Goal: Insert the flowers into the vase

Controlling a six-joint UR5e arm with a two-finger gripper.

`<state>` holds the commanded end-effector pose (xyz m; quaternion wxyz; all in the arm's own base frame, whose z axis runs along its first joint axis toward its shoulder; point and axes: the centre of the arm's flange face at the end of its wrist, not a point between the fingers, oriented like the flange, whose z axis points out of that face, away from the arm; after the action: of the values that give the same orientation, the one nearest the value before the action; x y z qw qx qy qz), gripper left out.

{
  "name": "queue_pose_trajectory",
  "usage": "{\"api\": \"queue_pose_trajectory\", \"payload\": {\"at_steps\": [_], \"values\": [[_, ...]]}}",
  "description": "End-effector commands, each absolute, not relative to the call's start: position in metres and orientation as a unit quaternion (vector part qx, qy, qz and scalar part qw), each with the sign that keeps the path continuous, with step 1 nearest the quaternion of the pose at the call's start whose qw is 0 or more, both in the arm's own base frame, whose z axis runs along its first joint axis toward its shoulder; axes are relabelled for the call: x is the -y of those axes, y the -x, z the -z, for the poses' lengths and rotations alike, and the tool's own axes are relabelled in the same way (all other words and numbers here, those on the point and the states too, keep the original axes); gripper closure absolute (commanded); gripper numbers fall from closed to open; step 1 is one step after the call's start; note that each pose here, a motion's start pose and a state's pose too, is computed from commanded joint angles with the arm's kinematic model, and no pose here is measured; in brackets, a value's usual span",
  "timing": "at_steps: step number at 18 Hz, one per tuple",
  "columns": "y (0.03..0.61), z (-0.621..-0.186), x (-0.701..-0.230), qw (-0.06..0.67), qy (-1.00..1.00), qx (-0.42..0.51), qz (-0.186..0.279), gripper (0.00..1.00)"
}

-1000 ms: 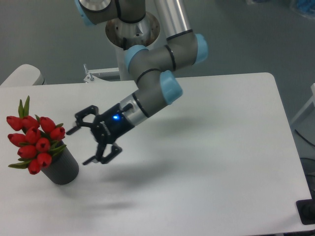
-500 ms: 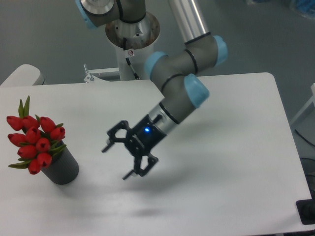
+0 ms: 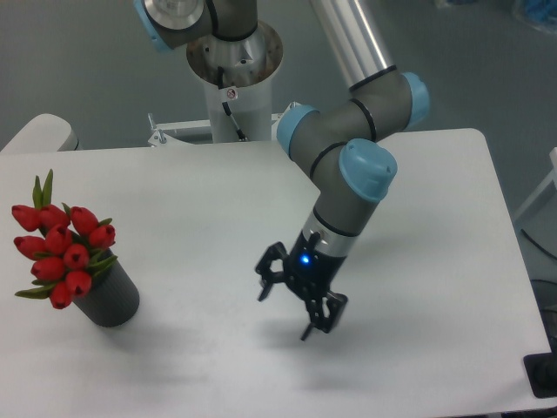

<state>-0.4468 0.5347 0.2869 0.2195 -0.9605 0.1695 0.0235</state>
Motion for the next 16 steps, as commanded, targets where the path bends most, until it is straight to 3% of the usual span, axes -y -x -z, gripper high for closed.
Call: {"api": "queue_pose_trajectory", "payload": {"at_steps": [7,16], "values": [[0.431,-0.288,-0.575,0.1,0.975,-0.198,-0.016,0.0],[0.426,-0.268,-0.573,0.022,0.974,-0.224,-0.004,0.0]]}}
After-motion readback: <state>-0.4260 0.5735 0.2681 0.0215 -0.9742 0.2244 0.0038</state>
